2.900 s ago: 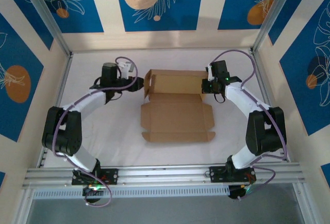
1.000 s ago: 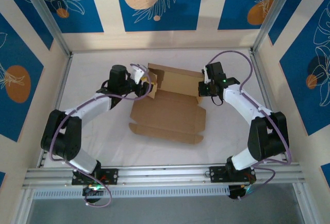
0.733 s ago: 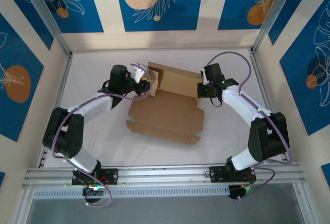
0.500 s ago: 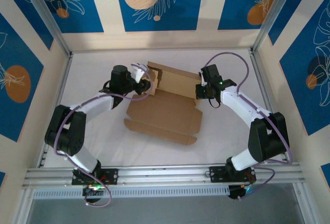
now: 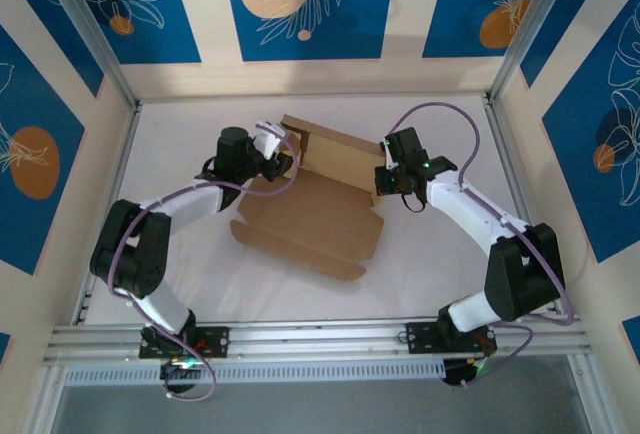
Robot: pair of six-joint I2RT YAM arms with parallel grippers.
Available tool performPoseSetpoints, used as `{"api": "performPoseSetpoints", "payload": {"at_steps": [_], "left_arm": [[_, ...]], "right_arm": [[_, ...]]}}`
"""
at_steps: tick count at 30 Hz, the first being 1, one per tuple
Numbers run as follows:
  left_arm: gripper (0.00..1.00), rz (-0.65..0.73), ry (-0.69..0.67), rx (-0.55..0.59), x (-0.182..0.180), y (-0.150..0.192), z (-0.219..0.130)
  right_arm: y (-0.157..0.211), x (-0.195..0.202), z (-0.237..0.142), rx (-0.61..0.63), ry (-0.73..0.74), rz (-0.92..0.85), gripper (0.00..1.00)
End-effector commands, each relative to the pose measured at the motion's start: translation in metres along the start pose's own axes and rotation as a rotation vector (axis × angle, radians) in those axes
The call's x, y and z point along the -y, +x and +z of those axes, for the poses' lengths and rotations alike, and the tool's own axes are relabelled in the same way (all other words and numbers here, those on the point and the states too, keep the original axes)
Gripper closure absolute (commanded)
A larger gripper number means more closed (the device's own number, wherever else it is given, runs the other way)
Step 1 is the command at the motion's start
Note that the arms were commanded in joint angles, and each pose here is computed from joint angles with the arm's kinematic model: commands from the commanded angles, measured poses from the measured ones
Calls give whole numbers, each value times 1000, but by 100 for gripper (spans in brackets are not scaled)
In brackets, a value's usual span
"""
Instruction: Fold the paper box
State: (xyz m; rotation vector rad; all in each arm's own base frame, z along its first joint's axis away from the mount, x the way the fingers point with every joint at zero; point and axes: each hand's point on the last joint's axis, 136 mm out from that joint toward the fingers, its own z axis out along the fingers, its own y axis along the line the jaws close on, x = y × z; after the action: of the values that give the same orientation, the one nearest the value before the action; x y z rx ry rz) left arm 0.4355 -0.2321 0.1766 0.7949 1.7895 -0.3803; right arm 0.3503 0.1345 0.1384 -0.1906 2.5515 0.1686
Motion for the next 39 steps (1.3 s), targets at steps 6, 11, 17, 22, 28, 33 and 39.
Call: {"api": "performPoseSetpoints", "payload": {"at_steps": [6, 11, 17, 22, 28, 33, 39], "left_arm": [[44, 26, -78, 46, -13, 3, -3], [45, -5, 29, 108, 5, 8, -11], [42, -24, 16, 99, 6, 27, -9], [32, -39, -80, 116, -14, 30, -10], [30, -53, -58, 144, -19, 30, -6], [31, -34, 51, 222, -5, 22, -5], [41, -101, 182, 294, -1, 16, -4]], "right_arm": [[8, -27, -20, 18, -98, -108, 100], [16, -22, -12, 11, -68, -118, 100], [19, -23, -9, 15, -63, -133, 100], [21, -23, -10, 25, -63, -138, 100], [25, -34, -11, 31, -91, -169, 100], [25, -39, -13, 40, -100, -199, 100], [21, -41, -17, 58, -110, -218, 100]]}}
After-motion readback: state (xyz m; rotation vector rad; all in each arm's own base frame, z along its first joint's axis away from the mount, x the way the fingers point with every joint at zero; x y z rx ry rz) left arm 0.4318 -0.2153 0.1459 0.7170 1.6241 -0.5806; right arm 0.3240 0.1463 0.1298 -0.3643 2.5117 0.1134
